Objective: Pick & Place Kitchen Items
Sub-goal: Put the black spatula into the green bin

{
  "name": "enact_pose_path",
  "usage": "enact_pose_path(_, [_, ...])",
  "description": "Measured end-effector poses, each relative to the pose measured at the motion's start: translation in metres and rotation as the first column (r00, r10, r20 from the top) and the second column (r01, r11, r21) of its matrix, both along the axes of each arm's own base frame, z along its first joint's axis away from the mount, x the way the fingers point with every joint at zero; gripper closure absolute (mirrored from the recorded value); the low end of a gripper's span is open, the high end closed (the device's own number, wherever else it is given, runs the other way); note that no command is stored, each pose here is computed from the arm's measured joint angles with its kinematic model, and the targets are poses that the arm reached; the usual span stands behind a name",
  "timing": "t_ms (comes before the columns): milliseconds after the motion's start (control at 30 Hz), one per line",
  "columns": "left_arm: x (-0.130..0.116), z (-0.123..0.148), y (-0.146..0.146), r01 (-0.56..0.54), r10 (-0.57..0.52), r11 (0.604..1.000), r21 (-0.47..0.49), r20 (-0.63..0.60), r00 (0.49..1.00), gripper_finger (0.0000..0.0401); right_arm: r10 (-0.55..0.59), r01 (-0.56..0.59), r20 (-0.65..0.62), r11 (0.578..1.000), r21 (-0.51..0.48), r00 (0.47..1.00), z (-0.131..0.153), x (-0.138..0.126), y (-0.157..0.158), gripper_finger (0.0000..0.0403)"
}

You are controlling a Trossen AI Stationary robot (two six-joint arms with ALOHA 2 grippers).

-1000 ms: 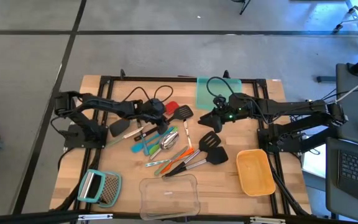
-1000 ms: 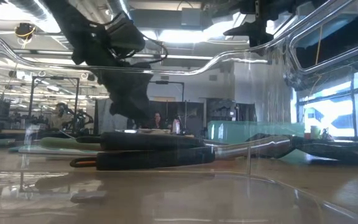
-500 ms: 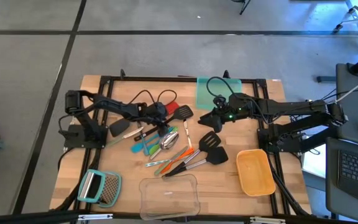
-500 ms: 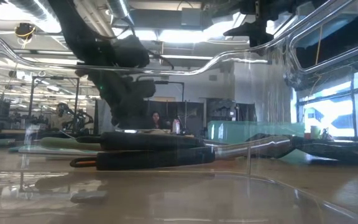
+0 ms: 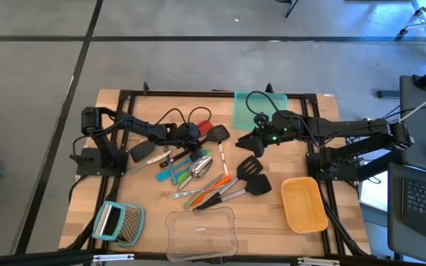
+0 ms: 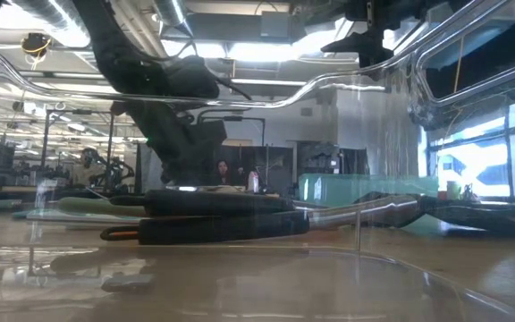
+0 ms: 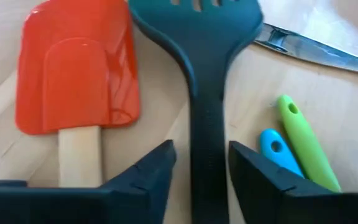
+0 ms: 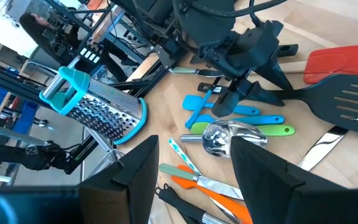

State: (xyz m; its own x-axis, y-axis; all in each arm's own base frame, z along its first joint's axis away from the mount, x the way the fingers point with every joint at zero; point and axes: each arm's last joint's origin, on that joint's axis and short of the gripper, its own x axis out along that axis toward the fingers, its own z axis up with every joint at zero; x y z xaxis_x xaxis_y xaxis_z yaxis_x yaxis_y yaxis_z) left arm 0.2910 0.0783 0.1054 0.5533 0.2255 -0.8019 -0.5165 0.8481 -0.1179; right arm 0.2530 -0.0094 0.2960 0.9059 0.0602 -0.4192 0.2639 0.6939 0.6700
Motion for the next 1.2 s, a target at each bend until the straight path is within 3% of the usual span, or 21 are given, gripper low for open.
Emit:
enact_pose_path(133, [-0.002, -0.001, 0.002, -0.034, 0.034, 0.999, -0.028, -0.003, 0.999, 0.0334, 0.0, 0.0, 0.0, 1.0, 0.0, 1.0, 0.0, 0.0, 0.0, 0.0201])
enact_pose_path(367, [-0.003, 0.008, 0.007, -0.062, 0.071, 0.989, -0.137, 0.06, 0.996, 0.0336, 0.0, 0.0, 0.0, 1.0, 0.0, 1.0, 0.0, 0.0, 0.0, 0.0201])
enact_pose_path(533, [-0.009, 0.03, 0.009, -0.028, 0.065, 0.97, -0.243, 0.147, 0.987, 0.0336, -0.013, 0.013, 0.0, 1.0, -0.006, 1.0, 0.0, 0.0, 0.0, 0.0201])
enact_pose_path(700, [-0.016, 0.071, 0.017, -0.002, 0.088, 0.967, -0.253, 0.329, 0.94, 0.0336, -0.024, 0.024, 0.002, 1.0, -0.011, 1.0, 0.0, 0.0, -0.001, 0.0201])
enact_pose_path(867, [-0.028, 0.111, 0.028, 0.005, 0.131, 0.967, -0.255, 0.513, 0.849, 0.0336, -0.024, 0.024, 0.001, 1.0, -0.011, 1.0, 0.0, 0.0, -0.001, 0.0201])
enact_pose_path(1000, [-0.038, 0.125, 0.038, -0.02, 0.164, 0.967, -0.253, 0.564, 0.809, 0.0336, -0.024, 0.024, 0.003, 1.0, -0.011, 1.0, 0.0, 0.0, -0.001, 0.0201])
enact_pose_path(1200, [-0.045, 0.128, 0.048, -0.021, 0.176, 0.964, -0.265, 0.576, 0.798, 0.0336, -0.024, 0.024, 0.003, 1.0, -0.011, 1.0, 0.0, 0.0, -0.001, 0.0201])
